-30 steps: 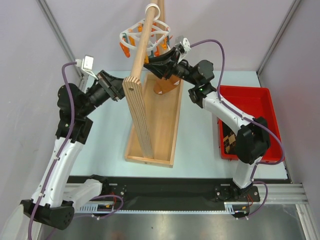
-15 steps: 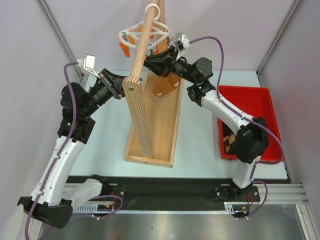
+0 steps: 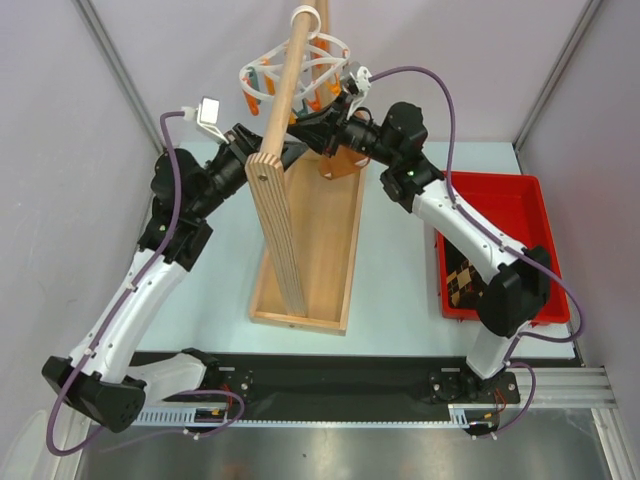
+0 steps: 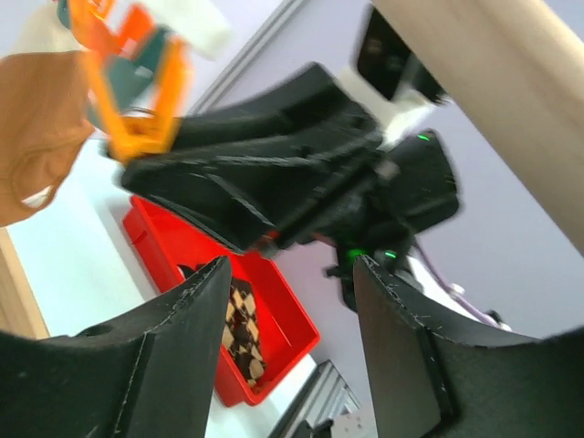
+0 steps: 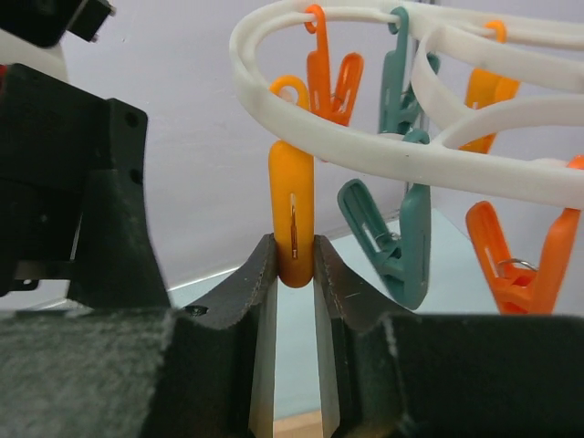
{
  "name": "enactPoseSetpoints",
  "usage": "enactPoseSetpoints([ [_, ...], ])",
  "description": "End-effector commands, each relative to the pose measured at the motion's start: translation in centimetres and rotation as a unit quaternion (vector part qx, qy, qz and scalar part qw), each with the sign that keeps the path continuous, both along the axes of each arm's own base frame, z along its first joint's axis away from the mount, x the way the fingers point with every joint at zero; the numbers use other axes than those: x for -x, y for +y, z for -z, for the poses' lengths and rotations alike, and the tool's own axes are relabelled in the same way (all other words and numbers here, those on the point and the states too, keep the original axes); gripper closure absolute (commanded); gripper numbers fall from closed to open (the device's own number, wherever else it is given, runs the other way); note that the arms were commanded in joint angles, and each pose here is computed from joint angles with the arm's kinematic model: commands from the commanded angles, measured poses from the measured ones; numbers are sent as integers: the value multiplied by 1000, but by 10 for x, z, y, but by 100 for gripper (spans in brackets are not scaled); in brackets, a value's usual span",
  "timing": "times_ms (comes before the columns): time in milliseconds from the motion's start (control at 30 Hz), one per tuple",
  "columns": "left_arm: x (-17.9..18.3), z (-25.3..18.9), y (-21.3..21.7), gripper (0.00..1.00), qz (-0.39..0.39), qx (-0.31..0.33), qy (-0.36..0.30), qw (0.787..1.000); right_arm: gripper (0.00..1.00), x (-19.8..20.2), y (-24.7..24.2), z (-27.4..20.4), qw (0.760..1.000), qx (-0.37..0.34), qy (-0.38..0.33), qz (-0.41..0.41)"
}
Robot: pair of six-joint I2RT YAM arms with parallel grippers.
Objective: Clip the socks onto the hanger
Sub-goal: Open the clamp at the hanger.
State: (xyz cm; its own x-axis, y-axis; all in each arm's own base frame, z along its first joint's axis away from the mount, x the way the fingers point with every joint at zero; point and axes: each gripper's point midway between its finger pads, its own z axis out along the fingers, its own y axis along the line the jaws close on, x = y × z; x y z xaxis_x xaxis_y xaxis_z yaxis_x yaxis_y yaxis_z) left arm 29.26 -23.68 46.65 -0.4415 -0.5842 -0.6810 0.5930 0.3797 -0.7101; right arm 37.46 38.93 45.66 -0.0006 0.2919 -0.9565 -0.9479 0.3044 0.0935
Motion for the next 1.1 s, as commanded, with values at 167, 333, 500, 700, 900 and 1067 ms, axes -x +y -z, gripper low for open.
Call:
enactPoseSetpoints([
  [167,-13,-37,16,41,-75,-2,-73,995,100,14,-36,-49,997,2,-41,63],
  [333,-24,-48,21,36,-103,8,-94,990,100,18,-38,-52,997,7,-48,60],
  [500,-38,-50,15,32,-105,6,-91,990,100,20,-38,-52,997,8,-49,54],
  [700,-50,-48,19,33,-130,-2,-96,987,100,21,-37,-51,998,7,-42,49],
  [900,-59,-49,19,33,-154,-9,-100,983,100,22,-38,-50,998,8,-39,50],
  [1067,-66,-52,10,33,-153,-19,-107,982,100,20,-37,-50,998,11,-35,52],
])
